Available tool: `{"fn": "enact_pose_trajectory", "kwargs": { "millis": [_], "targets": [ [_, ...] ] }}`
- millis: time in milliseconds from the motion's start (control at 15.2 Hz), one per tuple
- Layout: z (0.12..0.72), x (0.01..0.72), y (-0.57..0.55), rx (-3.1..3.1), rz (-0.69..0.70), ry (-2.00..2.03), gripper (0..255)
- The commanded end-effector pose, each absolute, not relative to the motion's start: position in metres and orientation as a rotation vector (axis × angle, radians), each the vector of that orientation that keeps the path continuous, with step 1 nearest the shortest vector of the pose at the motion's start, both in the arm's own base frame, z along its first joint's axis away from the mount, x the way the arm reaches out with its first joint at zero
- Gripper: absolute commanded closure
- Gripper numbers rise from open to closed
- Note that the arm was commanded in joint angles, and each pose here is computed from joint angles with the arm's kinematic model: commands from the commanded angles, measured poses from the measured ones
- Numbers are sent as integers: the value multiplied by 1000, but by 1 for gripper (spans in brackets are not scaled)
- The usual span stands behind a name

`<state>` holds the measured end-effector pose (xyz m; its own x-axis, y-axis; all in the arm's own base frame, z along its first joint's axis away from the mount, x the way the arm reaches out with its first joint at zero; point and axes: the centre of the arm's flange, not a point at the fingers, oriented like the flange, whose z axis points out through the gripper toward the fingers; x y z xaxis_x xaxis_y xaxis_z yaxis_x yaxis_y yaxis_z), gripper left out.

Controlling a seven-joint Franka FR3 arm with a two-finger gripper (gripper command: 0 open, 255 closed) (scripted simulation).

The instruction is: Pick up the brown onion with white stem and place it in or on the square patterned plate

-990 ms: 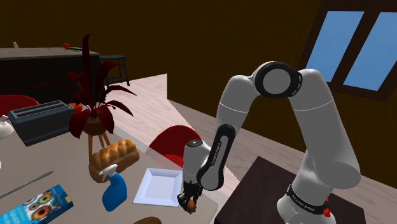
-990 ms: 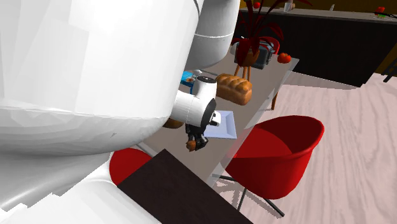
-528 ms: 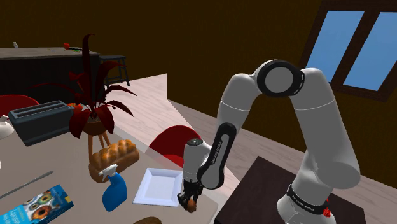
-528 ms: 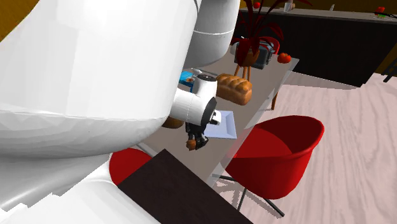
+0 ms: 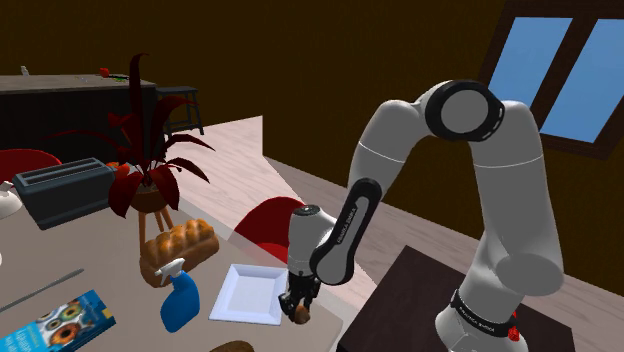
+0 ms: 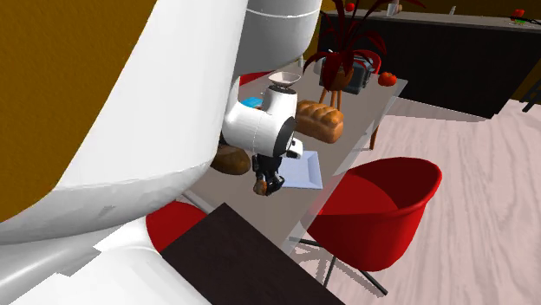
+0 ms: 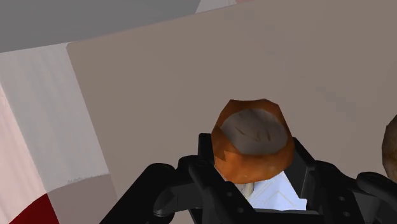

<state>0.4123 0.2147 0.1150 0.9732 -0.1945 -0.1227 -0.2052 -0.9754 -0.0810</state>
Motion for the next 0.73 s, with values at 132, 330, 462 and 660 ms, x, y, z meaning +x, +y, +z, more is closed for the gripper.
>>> {"fn": "enact_pose_trajectory", "kwargs": {
  "millis": [132, 330, 462, 660],
  "targets": [
    [136, 411, 214, -3028, 175, 307, 255],
    [151, 411, 214, -3028, 175, 307, 255],
    [159, 411, 214, -3028, 175, 307, 255],
    [160, 450, 220, -3028, 175, 307, 255]
  ]
}}
